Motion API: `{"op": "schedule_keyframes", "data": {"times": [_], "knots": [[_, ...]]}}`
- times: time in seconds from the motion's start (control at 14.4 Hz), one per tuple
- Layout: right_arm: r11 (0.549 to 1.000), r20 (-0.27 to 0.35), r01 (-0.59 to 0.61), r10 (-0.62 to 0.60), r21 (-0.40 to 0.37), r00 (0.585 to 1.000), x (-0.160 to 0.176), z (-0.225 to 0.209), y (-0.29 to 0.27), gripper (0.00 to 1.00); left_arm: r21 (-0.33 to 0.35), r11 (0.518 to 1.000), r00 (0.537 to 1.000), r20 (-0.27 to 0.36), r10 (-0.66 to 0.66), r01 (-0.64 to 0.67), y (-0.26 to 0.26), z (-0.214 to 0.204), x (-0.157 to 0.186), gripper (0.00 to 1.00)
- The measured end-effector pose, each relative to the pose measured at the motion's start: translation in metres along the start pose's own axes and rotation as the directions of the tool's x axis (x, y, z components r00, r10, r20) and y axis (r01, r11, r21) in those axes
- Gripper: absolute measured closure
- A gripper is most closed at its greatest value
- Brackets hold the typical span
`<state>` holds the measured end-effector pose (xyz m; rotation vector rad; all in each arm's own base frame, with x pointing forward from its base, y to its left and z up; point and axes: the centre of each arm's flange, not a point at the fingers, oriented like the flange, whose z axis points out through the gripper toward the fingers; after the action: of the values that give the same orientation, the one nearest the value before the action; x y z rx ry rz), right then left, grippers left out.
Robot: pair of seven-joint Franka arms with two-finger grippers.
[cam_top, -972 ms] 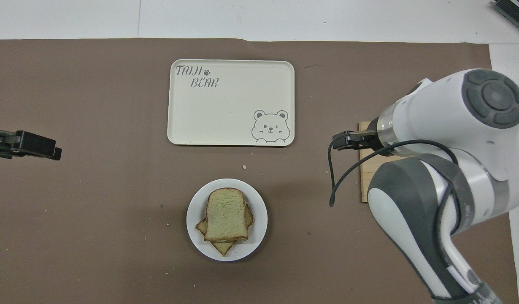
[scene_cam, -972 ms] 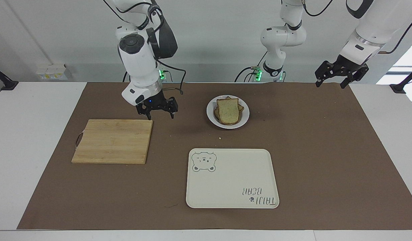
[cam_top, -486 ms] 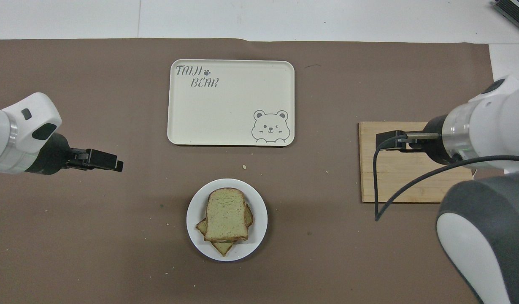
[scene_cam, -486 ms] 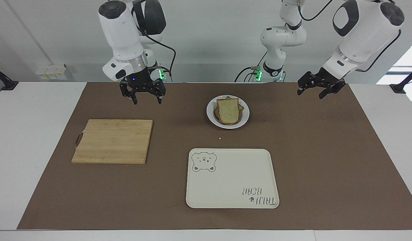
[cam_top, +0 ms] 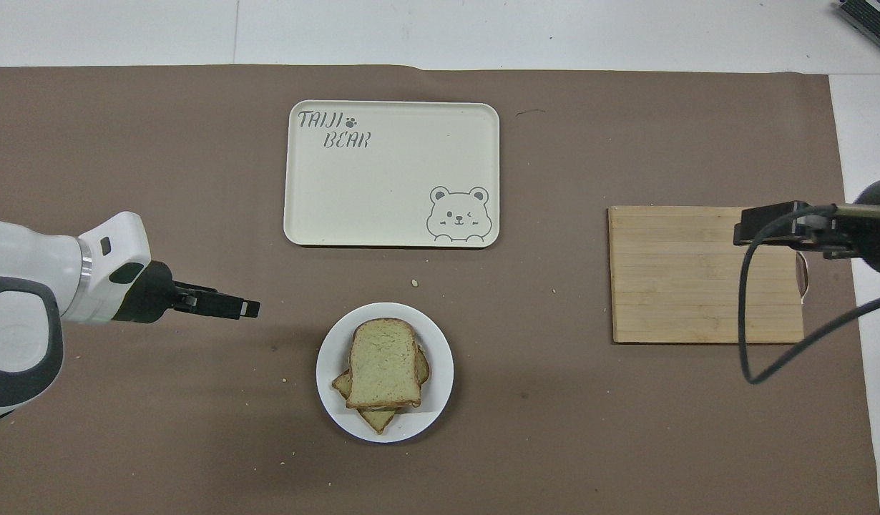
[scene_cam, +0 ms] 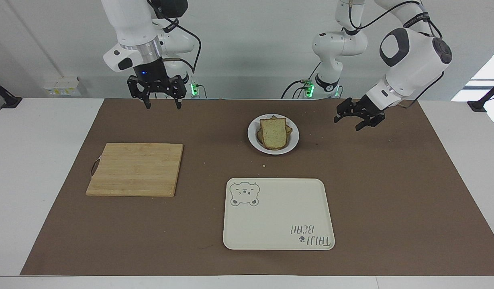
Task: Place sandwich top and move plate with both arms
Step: 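Reach the left gripper to the plate rim while the right gripper retracts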
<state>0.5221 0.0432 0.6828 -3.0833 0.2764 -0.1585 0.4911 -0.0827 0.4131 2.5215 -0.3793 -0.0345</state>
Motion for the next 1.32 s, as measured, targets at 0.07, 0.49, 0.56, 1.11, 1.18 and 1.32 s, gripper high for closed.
{"op": "schedule_keyframes", "data": {"times": [0.07, 0.49, 0.56, 1.11, 1.18, 1.32], "knots": [[1.0, -0.006, -0.021, 0.021, 0.001, 1.0, 0.002, -0.005, 0.012, 0.0, -0.036, 0.999, 1.0, -0.001, 0.01, -0.01, -0.008, 0.016, -0.007, 0.0], [0.998, 0.001, -0.063, 0.063, -0.001, 0.998, 0.0, -0.021, 0.075, 0.0, -0.136, 0.991, 1.0, -0.028, 0.008, -0.012, -0.016, 0.093, -0.036, 0.0], [0.999, 0.004, -0.05, 0.05, -0.001, 0.999, -0.002, -0.023, 0.081, 0.0, -0.144, 0.99, 1.0, -0.031, -0.003, -0.002, -0.013, 0.105, -0.042, 0.0], [1.0, 0.073, 0.01, -0.008, -0.028, 0.997, 0.0, 0.007, 0.069, 0.0, -0.162, 0.983, 0.994, -0.044, -0.096, 0.088, 0.007, 0.169, -0.075, 0.22], [0.999, 0.075, 0.022, -0.02, -0.028, 0.997, 0.0, 0.007, 0.069, 0.0, -0.166, 0.981, 0.993, -0.045, -0.107, 0.098, 0.005, 0.171, -0.076, 0.37], [0.998, 0.08, 0.055, -0.053, -0.027, 0.995, 0.0, 0.009, 0.07, 0.0, -0.172, 0.979, 0.991, -0.051, -0.12, 0.11, 0.004, 0.171, -0.076, 0.61]]}}
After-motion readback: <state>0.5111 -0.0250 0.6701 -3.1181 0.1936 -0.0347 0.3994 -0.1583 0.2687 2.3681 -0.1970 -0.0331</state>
